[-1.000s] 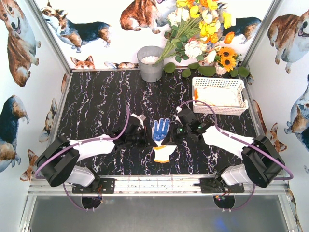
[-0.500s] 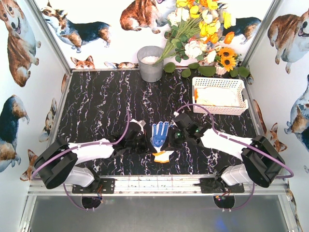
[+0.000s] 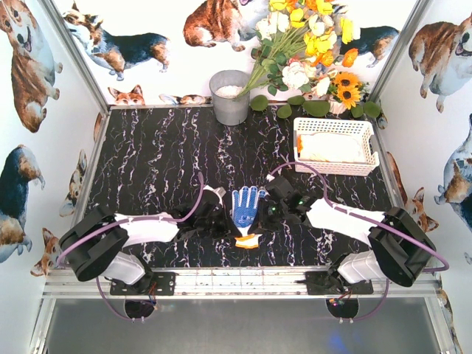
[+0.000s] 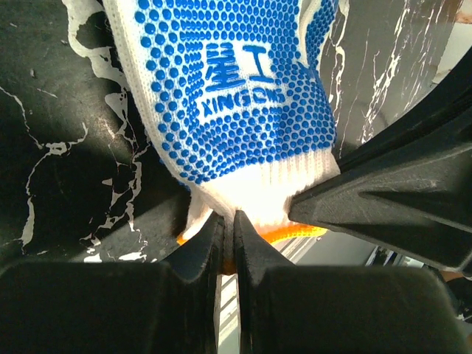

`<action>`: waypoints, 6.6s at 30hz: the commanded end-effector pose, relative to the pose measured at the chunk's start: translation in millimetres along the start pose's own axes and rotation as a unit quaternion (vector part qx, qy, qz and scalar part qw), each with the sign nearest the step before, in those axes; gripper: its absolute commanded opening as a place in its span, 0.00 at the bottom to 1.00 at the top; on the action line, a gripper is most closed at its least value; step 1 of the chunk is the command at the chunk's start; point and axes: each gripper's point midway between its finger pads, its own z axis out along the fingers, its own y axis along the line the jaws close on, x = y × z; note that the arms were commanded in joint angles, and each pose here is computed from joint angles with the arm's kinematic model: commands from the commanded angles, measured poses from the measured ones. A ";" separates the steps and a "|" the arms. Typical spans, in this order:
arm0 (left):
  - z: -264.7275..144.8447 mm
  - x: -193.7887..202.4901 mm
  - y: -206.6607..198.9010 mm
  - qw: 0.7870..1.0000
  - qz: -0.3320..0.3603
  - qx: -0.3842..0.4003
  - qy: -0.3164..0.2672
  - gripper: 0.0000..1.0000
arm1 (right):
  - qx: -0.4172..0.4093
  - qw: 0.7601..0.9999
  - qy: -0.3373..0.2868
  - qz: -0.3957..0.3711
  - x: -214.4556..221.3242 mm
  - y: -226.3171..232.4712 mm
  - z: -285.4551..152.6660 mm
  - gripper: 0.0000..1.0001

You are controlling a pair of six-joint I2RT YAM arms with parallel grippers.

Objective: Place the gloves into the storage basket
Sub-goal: Pair the glove with the glove, then pick up the glove from the center of the board.

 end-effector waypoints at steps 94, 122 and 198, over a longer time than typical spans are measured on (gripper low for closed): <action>-8.3 -5.7 -8.2 0.988 -0.096 0.116 -0.025 0.71 | -0.215 0.958 -0.059 0.179 -10.7 31.7 -5.0 0.00; -31.7 -33.3 -41.5 0.967 -0.136 0.192 -0.092 0.48 | -0.229 0.953 -0.056 0.191 -10.1 33.5 -7.6 0.00; -42.2 -23.8 -44.0 0.956 -0.207 0.199 -0.061 0.00 | -0.141 0.905 -0.276 0.290 -59.7 -7.3 25.0 0.65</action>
